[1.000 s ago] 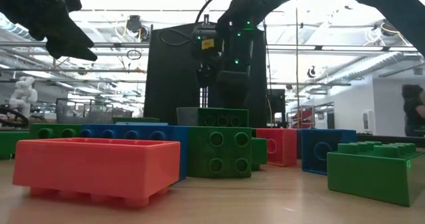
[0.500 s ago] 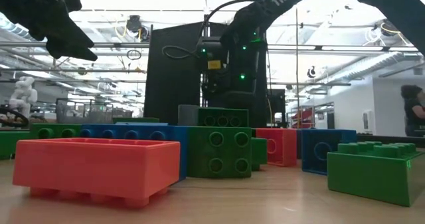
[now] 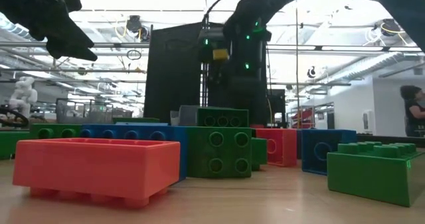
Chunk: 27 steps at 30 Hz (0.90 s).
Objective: Sort blocks
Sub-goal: Put the orange game piece into the top left black transparent bin
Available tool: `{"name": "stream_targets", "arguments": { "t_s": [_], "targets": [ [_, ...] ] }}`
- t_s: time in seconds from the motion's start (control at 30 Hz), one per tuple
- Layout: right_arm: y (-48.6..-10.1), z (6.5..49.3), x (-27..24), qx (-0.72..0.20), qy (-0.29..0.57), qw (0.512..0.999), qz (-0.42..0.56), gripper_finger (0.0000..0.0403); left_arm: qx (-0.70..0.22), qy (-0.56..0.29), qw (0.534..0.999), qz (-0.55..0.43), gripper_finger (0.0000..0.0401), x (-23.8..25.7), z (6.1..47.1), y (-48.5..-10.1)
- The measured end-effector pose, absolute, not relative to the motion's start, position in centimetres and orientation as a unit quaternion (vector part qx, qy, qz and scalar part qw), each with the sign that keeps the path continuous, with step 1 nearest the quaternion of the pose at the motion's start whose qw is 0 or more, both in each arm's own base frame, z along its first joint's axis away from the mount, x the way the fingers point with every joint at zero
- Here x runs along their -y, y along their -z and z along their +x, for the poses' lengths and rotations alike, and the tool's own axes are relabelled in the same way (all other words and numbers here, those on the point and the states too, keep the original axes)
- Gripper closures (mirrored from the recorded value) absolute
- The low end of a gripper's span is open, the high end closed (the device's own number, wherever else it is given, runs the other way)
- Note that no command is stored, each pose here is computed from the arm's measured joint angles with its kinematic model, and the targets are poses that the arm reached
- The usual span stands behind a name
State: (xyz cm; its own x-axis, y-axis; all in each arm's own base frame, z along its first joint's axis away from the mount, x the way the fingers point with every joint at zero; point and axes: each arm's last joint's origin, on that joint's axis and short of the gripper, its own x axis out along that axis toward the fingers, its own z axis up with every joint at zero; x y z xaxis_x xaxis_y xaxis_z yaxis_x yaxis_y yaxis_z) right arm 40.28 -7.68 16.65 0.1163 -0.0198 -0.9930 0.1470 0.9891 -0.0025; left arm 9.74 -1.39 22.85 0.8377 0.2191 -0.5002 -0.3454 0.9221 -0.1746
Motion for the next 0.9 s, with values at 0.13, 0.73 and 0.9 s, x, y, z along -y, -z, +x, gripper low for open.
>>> {"name": "stream_targets", "arguments": {
  "t_s": [0.13,0.73,0.9],
  "targets": [
    [-18.2,40.3,7.7,-0.636,0.062,0.768,0.045,0.0286,-0.244,-0.149,0.949,-0.130,0.0144,1.4,9.8,-22.8],
    [-33.6,48.8,12.9,-0.151,0.115,0.981,-0.042,0.0286,-0.247,-0.147,0.949,-0.131,0.0144,1.4,9.8,-22.8],
    [-31.7,51.5,16.9,-0.133,0.122,0.983,-0.029,0.0286,-0.253,-0.128,0.949,-0.138,0.0144,1.6,9.8,-22.8]
  ]
}}
